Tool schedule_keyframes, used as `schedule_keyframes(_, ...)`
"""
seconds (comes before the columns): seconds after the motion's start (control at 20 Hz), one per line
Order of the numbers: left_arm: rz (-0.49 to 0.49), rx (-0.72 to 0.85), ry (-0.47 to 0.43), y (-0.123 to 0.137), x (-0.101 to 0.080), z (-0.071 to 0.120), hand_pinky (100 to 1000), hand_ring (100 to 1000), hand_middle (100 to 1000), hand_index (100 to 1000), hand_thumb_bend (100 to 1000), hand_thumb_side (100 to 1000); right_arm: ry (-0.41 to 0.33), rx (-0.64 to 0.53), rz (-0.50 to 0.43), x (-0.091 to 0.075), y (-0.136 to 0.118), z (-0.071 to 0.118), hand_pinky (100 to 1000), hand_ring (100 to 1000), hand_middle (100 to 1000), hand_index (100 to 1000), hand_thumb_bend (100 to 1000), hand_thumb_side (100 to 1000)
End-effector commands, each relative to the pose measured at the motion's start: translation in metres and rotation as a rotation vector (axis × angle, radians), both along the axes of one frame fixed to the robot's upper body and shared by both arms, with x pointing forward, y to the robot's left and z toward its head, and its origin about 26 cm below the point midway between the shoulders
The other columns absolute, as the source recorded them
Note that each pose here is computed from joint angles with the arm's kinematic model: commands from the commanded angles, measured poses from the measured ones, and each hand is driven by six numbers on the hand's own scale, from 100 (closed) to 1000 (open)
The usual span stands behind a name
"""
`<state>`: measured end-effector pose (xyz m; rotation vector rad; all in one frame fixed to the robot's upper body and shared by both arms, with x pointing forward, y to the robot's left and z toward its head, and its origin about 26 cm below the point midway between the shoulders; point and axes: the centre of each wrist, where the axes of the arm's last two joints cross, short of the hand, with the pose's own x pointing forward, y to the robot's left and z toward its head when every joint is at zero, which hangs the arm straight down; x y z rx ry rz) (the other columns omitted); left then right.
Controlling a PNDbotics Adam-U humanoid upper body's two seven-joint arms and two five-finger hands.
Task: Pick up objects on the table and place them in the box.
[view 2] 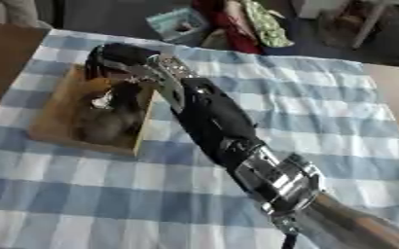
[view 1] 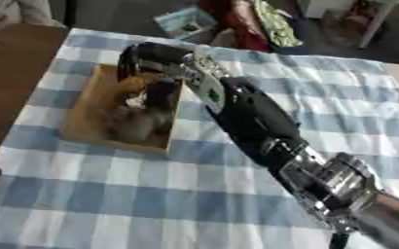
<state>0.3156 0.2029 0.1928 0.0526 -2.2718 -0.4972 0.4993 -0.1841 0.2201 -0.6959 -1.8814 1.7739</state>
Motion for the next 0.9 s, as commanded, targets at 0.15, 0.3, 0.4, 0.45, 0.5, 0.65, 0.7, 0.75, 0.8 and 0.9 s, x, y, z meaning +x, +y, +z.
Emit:
schedule_keyframes(0.15, -0.010, -0.003, -0.031, -0.001, -0.002, 0.008, 528, 530, 510, 671, 838, 324, -0.020, -0.032, 0.001, 0.001, 0.000, 0.008, 659, 747, 726, 775, 391, 586)
schedule_keyframes(0.3, -0.008, -0.003, -0.031, 0.000, -0.002, 0.008, 528, 530, 510, 671, 839, 324, -0.020, -0.031, 0.001, 0.001, -0.002, 0.010, 741, 828, 817, 823, 449, 616)
schedule_keyframes(0.4, -0.006, -0.003, -0.029, 0.000, -0.002, 0.008, 528, 530, 510, 671, 840, 324, -0.028, -0.009, -0.002, 0.001, -0.005, 0.014, 797, 882, 877, 856, 462, 628)
schedule_keyframes(0.45, -0.005, -0.003, -0.029, 0.000, -0.002, 0.007, 528, 530, 510, 671, 840, 324, -0.037, 0.007, -0.004, 0.001, -0.007, 0.018, 807, 894, 889, 860, 461, 627)
schedule_keyframes(0.5, -0.004, -0.002, -0.028, 0.000, -0.002, 0.007, 528, 530, 510, 671, 840, 324, -0.048, 0.026, -0.006, 0.000, -0.009, 0.023, 806, 892, 887, 859, 459, 624)
schedule_keyframes(0.65, 0.002, -0.001, -0.027, 0.001, -0.002, 0.007, 528, 530, 509, 670, 840, 324, -0.081, 0.080, 0.000, -0.003, -0.015, 0.040, 786, 868, 856, 850, 437, 610)
schedule_keyframes(0.7, 0.004, 0.000, -0.026, 0.002, -0.002, 0.007, 528, 530, 509, 670, 841, 325, -0.090, 0.099, 0.005, -0.004, -0.018, 0.046, 780, 862, 850, 848, 430, 604)
schedule_keyframes(0.75, 0.007, 0.001, -0.025, 0.002, -0.001, 0.006, 528, 530, 509, 670, 842, 325, -0.095, 0.115, 0.011, -0.006, -0.020, 0.052, 769, 851, 840, 846, 417, 595)
schedule_keyframes(0.8, 0.011, 0.002, -0.022, 0.003, -0.001, 0.005, 527, 529, 509, 670, 842, 325, -0.103, 0.136, 0.019, -0.008, -0.023, 0.058, 760, 839, 831, 843, 398, 594)
schedule_keyframes(0.9, 0.019, 0.004, -0.016, 0.005, -0.001, 0.004, 527, 529, 509, 670, 842, 324, -0.111, 0.178, 0.039, -0.013, -0.028, 0.070, 747, 824, 821, 840, 343, 596)
